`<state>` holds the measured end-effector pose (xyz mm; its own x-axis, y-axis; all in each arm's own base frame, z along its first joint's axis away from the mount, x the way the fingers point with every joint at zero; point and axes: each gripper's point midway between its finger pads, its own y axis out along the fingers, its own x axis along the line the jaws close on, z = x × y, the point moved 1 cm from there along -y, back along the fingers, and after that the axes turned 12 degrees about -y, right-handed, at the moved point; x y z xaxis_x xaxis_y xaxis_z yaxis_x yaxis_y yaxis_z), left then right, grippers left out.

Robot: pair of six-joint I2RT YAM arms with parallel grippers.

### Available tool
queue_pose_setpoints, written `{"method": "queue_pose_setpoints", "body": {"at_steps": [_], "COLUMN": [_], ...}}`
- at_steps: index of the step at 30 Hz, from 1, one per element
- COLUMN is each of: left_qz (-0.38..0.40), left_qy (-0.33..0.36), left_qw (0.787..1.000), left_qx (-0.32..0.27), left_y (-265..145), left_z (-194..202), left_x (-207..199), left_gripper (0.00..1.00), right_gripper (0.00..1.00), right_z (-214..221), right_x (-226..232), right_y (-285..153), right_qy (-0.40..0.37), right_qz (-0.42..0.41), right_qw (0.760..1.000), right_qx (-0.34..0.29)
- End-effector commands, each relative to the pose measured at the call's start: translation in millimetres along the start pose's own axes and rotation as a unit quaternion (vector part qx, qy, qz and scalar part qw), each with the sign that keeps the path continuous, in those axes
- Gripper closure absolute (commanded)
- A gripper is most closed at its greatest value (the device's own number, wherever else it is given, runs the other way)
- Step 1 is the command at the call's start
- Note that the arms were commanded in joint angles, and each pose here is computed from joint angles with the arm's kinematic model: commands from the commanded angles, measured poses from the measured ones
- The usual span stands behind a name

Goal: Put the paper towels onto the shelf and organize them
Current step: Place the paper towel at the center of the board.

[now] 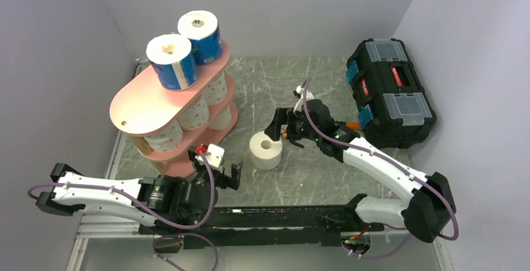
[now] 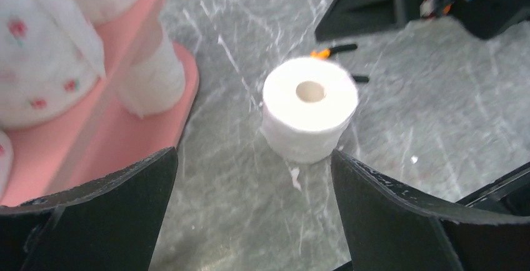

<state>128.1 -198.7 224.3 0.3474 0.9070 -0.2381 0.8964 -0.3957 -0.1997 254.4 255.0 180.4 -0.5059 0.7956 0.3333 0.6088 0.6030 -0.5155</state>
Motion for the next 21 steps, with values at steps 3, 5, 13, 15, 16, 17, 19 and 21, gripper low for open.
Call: {"method": "queue_pose_setpoints", "body": {"at_steps": [3, 5, 13, 15, 16, 17, 19, 21], "left_qz": [-0.039, -0.057, -0.067, -0.068, -0.075, -0.086, -0.108, -0.123], "left_qy": [0.034, -0.001, -0.039, -0.042, -0.047, -0.052, -0.059, -0.061], "left_qw": [0.999, 0.998, 0.997, 0.997, 0.996, 0.995, 0.992, 0.991], "left_qx": [-0.014, -0.015, 0.005, 0.000, -0.002, -0.001, 0.001, 0.003], "left_y": [-12, -23, -44, -44, -43, -41, -39, -38], "left_z": [-61, -71, -99, -104, -106, -107, -107, -109], "left_x": [-2, 10, 24, 22, 25, 28, 38, 45], "left_gripper": [0.01, 0.01, 0.01, 0.01, 0.01, 0.01, 0.01, 0.01], "right_gripper": [0.00, 0.00, 0.00, 0.00, 0.00, 0.00, 0.00, 0.00], "right_z": [-18, -18, -17, -18, -18, -18, -19, -19], "right_x": [4, 5, 6, 6, 7, 8, 7, 7], "right_y": [-12, -13, -15, -16, -16, -17, -17, -16], "right_qy": [-0.005, -0.009, -0.020, -0.020, -0.021, -0.022, -0.021, -0.020], "right_qz": [-0.006, -0.010, -0.019, -0.021, -0.023, -0.025, -0.025, -0.027], "right_qw": [0.999, 0.999, 0.998, 0.998, 0.998, 0.998, 0.997, 0.997], "right_qx": [-0.043, -0.047, -0.056, -0.057, -0.059, -0.060, -0.064, -0.064]}}
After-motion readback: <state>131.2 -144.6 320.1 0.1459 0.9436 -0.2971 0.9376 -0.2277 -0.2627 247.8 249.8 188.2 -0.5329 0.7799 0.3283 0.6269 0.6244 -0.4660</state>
